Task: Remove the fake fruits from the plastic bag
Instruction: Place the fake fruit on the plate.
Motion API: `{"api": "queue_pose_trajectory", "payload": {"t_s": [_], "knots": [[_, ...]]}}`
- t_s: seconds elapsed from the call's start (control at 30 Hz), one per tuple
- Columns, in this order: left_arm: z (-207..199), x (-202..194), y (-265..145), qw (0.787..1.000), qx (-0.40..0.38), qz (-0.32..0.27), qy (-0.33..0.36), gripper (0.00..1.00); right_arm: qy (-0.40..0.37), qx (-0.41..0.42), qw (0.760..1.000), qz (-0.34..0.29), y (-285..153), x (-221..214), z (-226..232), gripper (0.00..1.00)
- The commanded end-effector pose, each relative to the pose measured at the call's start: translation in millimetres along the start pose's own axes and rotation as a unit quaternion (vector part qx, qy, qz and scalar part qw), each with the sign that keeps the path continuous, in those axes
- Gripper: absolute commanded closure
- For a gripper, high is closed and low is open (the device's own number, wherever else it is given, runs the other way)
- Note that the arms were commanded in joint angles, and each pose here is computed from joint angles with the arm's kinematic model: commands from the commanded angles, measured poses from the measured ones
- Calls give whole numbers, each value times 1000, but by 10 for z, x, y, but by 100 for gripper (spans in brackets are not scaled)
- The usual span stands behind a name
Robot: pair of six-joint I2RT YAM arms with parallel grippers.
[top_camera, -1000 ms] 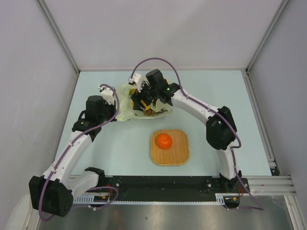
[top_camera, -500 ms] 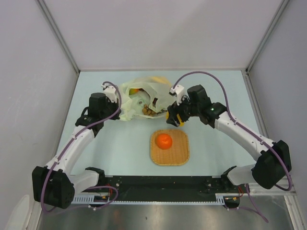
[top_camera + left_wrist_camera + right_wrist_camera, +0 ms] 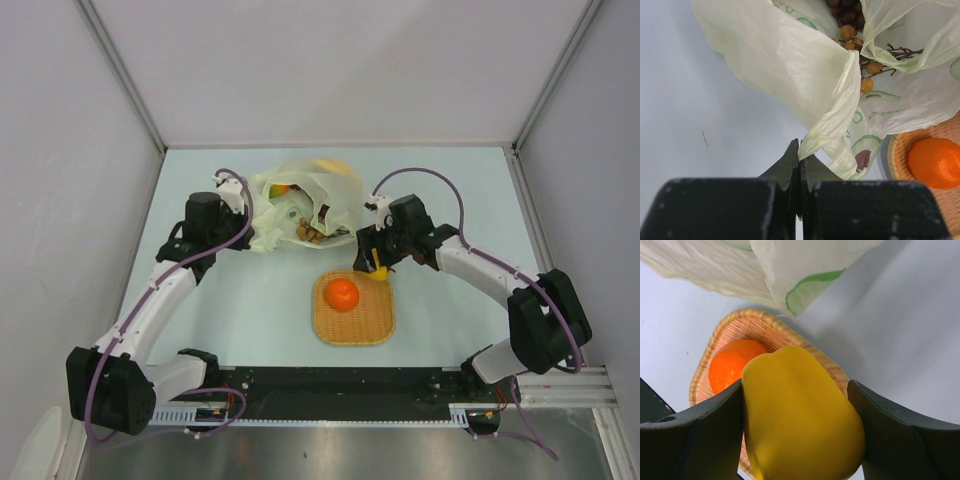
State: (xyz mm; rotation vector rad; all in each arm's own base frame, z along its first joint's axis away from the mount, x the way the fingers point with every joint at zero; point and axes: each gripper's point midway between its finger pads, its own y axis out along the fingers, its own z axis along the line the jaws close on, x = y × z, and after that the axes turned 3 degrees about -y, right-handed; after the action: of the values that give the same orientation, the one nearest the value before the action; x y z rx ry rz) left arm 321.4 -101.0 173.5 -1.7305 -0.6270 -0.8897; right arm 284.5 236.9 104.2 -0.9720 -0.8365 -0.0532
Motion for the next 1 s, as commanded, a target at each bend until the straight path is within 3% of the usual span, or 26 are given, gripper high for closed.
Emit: {"api": "queue_pose_trajectory", "payload": {"t_s": [0.0, 0.33, 0.63, 0.8, 0.97], "knots": [[-46, 222, -81, 1000, -11, -26, 14, 100, 21, 21, 999, -27, 121, 128, 93, 63], [-47, 216, -87, 1000, -12, -24, 15, 100, -25, 29, 999, -16, 363, -122, 385, 59], [-67, 123, -106, 1000, -17, -20, 7, 100, -58, -38, 997, -37, 452, -140, 325, 58], [-89, 82, -100, 1000, -23, -17, 3, 100, -71, -62, 995, -41, 477, -137, 316, 52], [-82, 101, -108, 1000, -22, -21, 3, 100, -68, -46, 996, -29, 506, -208, 385, 38]]}}
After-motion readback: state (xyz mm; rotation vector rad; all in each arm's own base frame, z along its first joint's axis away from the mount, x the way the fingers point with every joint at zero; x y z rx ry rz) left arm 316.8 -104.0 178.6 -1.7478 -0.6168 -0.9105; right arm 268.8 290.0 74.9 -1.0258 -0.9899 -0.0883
